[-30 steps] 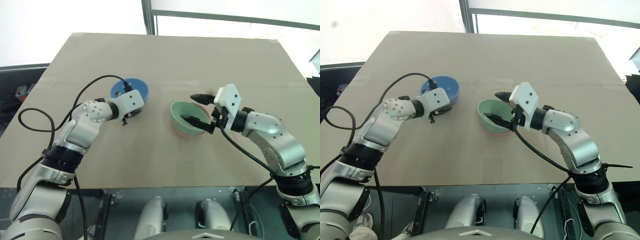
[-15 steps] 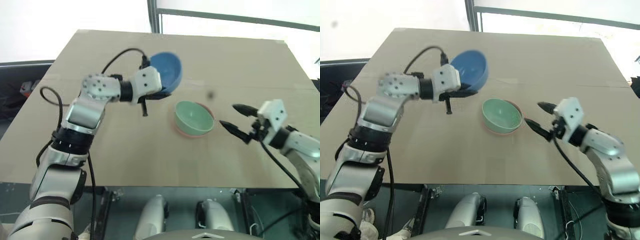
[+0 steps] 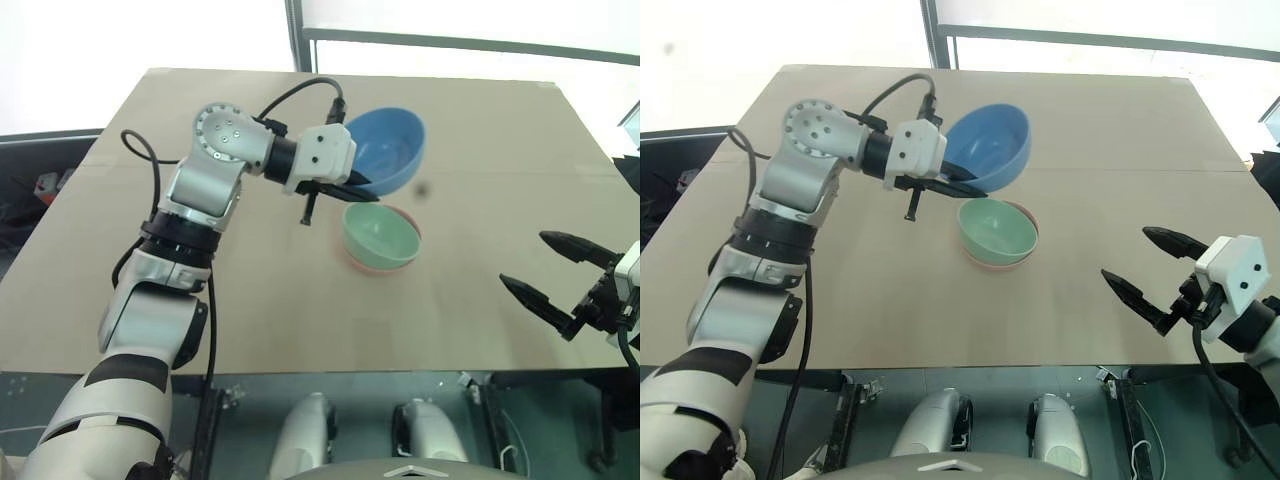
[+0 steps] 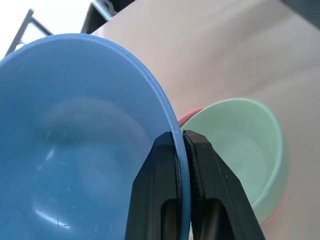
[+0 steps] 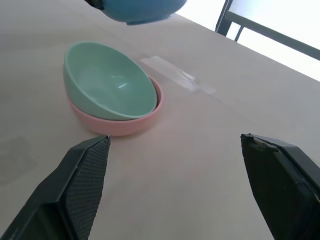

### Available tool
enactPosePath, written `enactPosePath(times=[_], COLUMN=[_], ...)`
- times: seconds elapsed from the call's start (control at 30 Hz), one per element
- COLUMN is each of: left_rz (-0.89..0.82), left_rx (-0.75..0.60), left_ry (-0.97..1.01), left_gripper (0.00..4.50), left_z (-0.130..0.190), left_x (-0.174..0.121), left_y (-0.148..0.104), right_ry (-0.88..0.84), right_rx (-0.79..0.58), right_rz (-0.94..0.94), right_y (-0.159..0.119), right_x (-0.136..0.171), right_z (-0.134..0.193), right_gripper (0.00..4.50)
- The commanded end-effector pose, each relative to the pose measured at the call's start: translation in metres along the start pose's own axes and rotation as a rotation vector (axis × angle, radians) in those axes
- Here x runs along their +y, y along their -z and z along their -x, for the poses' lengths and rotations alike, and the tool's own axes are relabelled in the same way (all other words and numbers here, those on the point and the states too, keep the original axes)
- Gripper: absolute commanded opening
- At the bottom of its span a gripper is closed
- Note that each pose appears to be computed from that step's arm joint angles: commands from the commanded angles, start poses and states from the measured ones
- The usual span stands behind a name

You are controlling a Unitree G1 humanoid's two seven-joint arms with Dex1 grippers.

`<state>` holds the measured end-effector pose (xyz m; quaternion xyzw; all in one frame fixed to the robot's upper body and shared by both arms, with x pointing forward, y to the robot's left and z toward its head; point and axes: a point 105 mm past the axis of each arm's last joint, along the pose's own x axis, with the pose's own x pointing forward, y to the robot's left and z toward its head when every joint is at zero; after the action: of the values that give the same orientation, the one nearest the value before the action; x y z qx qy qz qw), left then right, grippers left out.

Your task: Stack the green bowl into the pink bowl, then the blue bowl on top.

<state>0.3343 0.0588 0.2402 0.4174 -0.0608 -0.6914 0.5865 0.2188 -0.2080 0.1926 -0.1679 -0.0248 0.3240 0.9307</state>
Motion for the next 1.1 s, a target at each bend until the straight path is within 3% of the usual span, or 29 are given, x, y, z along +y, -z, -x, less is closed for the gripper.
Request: enactPosePath(times=[0.03,0.1,0.13,0.23,0.4,0.43,0.57,0.77,0.97,1.1], left_rz=[-0.048,-0.050,-0.048,-0.016,0.205,0.243,0.317,0.442,0.596,0.655], left_rx=[-0.024,-0.034,-0.052,-0.108,-0.132,-0.185,-0.284,-0.258,-0.116,-0.110], left_ry=[0.094,0.118,0.094,-0.035,-0.291,-0.354,-0.547,-0.758,-0.742,-0.733], left_gripper=[0.00,0.81,0.93,2.24,2.24,2.24,2.24,2.24,2.24,2.24], left_z=[-0.002,-0.003,-0.003,0.004,0.038,0.044,0.066,0.087,0.102,0.111], left_x=[-0.004,-0.007,-0.004,0.010,0.019,0.021,0.003,-0.052,-0.116,-0.130], left_y=[-0.011,-0.011,-0.014,-0.022,-0.012,-0.013,-0.003,0.023,0.043,0.042], right_ry=[0.005,-0.002,-0.005,-0.008,-0.030,-0.037,-0.109,-0.200,-0.176,-0.183], right_rx=[-0.040,-0.041,-0.041,-0.037,-0.005,-0.002,-0.021,0.013,0.052,0.089], right_rz=[0.051,0.056,0.058,0.060,0.063,0.075,0.086,0.044,0.060,0.049], right_y=[-0.014,-0.015,-0.015,-0.014,0.000,0.001,0.005,0.016,0.021,0.024], right_x=[0.002,0.004,0.005,0.006,0.008,0.008,0.007,-0.005,-0.025,-0.030], right_z=[-0.004,-0.007,-0.009,-0.014,-0.029,-0.031,-0.046,-0.050,-0.032,-0.020], right_gripper=[4.40,4.50,4.50,4.50,4.50,4.50,4.50,4.50,4.50,4.50])
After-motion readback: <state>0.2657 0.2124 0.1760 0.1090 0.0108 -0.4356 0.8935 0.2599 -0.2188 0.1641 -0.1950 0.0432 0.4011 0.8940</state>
